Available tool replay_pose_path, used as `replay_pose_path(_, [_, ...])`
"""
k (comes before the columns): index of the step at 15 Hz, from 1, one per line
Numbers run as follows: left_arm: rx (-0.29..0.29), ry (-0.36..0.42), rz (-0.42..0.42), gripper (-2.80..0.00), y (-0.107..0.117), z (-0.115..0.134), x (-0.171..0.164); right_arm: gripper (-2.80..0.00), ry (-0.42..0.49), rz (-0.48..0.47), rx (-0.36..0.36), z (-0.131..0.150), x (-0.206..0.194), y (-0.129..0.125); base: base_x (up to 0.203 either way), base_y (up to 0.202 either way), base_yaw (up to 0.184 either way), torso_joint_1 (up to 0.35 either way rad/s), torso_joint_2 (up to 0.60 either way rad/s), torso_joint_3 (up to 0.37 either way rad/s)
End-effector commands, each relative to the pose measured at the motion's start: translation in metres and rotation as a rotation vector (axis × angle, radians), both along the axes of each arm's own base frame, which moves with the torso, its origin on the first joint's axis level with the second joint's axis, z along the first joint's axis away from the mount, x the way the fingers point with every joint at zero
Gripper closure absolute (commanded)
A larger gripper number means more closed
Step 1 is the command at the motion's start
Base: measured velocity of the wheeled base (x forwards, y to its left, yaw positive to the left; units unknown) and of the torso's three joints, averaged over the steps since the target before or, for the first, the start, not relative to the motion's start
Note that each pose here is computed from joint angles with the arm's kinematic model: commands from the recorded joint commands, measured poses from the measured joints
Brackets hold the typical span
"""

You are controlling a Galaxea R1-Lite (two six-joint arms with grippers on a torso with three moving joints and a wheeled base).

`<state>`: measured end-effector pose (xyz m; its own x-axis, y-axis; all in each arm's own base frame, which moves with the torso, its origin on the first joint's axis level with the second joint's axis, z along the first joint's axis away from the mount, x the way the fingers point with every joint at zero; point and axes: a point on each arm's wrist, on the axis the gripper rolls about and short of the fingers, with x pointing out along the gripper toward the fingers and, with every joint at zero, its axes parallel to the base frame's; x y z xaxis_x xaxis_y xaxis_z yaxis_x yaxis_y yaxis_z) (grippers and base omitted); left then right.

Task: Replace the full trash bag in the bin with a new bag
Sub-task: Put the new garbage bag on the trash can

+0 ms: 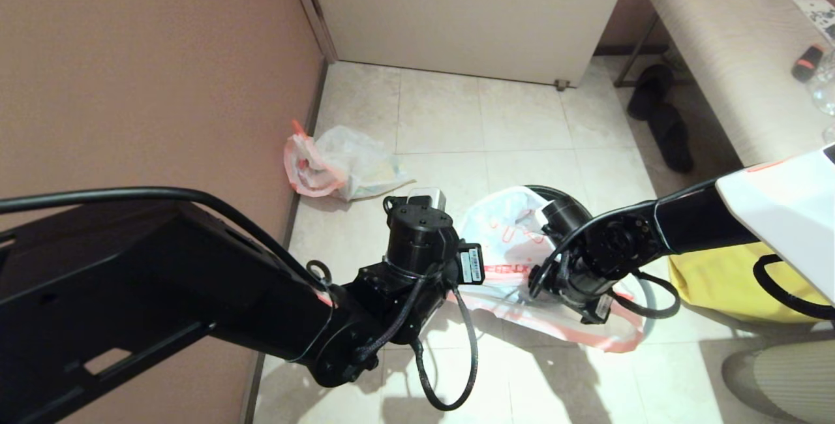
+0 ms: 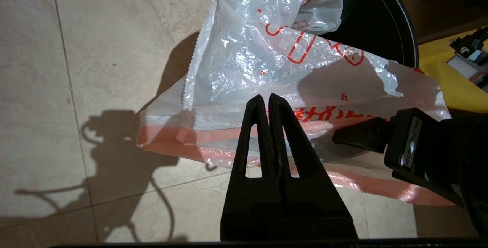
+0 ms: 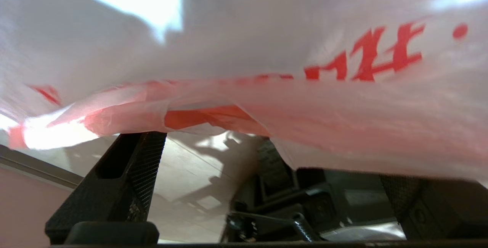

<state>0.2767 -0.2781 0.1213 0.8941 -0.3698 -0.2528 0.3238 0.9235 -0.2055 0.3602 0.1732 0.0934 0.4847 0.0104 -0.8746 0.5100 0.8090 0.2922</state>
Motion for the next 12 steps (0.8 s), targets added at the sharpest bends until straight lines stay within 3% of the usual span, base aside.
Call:
replay_pose_path(1, [-0.003, -0.001, 0.004, 0.00, 0.000, 0.000, 0.000, -2.80, -0.012, -0.014, 0.008, 0.000, 0.007, 0.000, 0.000, 0.000, 0.000, 0.000, 0.00, 0.000])
replay_pose_path(3, [-0.003, -0.001, 0.004, 0.00, 0.000, -0.001, 0.001, -2.80, -0.014, -0.026, 0.012, 0.000, 0.014, 0.002, 0.000, 0.000, 0.000, 0.000, 0.00, 0.000])
replay_pose_path(7, [0.001, 0.003, 0.005, 0.00, -0.001, -0.004, 0.002, -2.80, 0.045, -0.062, -0.046, -0.030, 0.027, 0.008, 0.000, 0.000, 0.000, 0.000, 0.00, 0.000])
replay_pose_path(12, [0.008, 0.009, 0.005, 0.00, -0.002, -0.007, 0.003, -2.80, 0.036, -0.076, -0.049, -0.043, 0.043, 0.010, 0.000, 0.000, 0.000, 0.000, 0.00, 0.000])
